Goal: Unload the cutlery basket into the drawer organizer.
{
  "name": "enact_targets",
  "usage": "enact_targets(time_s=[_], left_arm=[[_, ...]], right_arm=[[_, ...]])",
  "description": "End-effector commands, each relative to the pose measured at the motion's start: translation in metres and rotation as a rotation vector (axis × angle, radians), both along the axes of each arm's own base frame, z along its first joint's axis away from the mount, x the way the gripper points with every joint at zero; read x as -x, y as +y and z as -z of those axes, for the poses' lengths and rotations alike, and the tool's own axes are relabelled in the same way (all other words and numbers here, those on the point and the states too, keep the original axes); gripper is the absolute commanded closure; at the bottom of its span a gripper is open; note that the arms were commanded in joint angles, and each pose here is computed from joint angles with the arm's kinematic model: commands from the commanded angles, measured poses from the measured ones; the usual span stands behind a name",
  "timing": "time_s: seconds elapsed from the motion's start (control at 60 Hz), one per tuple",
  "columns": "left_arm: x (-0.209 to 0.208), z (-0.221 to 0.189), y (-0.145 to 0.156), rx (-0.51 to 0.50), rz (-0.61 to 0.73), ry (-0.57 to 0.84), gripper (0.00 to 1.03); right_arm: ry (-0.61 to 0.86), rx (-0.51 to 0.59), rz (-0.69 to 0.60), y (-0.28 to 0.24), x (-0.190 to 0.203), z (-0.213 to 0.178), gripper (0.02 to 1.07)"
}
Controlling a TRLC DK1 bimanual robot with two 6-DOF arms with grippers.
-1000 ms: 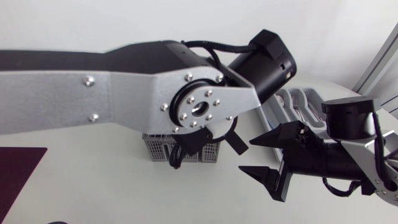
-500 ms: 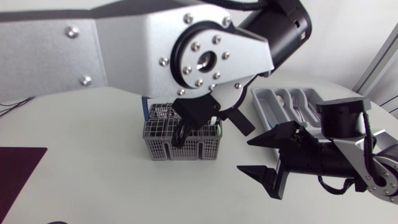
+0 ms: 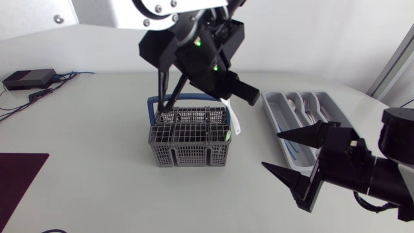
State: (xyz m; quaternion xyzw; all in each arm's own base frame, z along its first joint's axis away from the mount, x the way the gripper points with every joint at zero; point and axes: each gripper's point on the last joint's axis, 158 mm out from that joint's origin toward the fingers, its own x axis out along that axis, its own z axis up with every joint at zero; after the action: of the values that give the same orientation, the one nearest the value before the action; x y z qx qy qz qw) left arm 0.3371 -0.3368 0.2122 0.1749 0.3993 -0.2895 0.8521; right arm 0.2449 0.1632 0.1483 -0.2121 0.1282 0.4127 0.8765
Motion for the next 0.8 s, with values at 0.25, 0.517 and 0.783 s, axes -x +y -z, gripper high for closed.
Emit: enact_targets(time_s=[0.25,0.517,0.783], left_arm=[[-0.002,-0.001,-0.018,0.178,0.004,0.157,0.88],[0.009,-0.010,-0.041,0.238,0.066,0.177,0.87],[0.017,0.007,-0.047,0.217,0.090,0.209,0.87]], right_arm=[[-0.101,-0.037,0.095,-0.013,-0.008,-0.013,0.13],[-0.145,-0.064,0.117,0.004,-0.023,-0.029,0.22],[-0.123,-0.095,0.143,0.025,-0.047,-0.037,0.31]])
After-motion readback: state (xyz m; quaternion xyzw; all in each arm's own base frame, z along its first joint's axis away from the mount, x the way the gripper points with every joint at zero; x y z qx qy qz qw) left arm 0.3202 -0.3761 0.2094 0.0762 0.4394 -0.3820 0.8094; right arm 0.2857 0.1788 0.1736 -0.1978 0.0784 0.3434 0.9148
